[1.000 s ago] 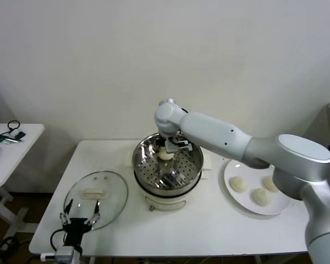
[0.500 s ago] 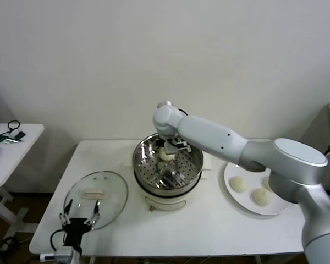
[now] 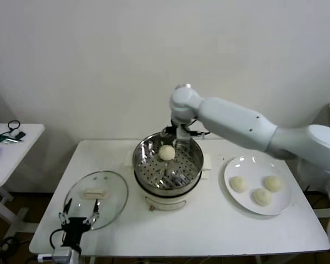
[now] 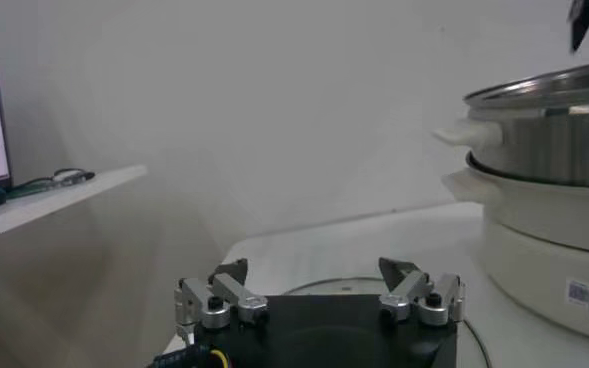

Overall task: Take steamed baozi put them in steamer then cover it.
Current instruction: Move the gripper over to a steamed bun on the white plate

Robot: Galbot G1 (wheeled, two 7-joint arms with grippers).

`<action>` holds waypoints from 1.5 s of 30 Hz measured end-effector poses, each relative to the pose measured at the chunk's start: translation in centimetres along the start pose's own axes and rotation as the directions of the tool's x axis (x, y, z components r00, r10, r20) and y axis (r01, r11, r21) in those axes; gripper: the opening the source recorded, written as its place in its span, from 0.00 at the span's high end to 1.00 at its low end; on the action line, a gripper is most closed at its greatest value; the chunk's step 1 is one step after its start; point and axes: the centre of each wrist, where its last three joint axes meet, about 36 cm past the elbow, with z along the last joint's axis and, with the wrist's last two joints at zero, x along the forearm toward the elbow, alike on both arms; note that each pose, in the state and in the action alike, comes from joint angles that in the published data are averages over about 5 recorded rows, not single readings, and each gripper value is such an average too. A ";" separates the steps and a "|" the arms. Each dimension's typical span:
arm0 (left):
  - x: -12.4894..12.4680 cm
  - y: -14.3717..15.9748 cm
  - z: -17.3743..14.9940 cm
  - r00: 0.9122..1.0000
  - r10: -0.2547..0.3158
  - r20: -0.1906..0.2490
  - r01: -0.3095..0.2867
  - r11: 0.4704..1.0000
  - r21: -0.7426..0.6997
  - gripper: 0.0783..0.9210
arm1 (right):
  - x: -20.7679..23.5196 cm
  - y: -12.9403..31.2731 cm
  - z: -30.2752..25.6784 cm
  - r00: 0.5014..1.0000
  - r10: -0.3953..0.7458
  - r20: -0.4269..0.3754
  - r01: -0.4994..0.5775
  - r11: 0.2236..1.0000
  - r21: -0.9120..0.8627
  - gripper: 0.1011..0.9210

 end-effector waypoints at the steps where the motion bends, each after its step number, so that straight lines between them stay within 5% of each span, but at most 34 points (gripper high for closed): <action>1: 0.0 0.0 0.0 1.000 0.001 0.002 -0.001 1.000 0.000 0.12 | 0.5 1.0 0.5 1.000 0.009 0.010 -0.009 0.999 -0.051 0.12; 6: 0.3 0.2 -0.2 1.000 0.012 0.009 -0.012 1.000 0.001 0.12 | 2.0 7.1 2.9 0.998 0.039 0.051 -0.019 0.937 -0.348 0.12; 13: 0.8 0.2 -0.5 0.999 0.030 0.020 -0.030 1.000 0.001 0.12 | 2.3 16.5 5.1 0.994 0.060 0.093 0.025 0.693 -0.721 0.12; 24: 1.2 0.2 -0.6 0.999 0.034 0.019 -0.034 0.999 -0.001 0.12 | -1.9 26.4 5.0 0.986 0.022 0.164 0.143 0.392 -0.909 0.12; 45: 1.3 0.3 0.2 1.000 0.025 -0.003 -0.025 1.000 -0.010 0.12 | -13.3 31.5 0.7 0.964 -0.063 0.257 0.264 0.260 -0.929 0.12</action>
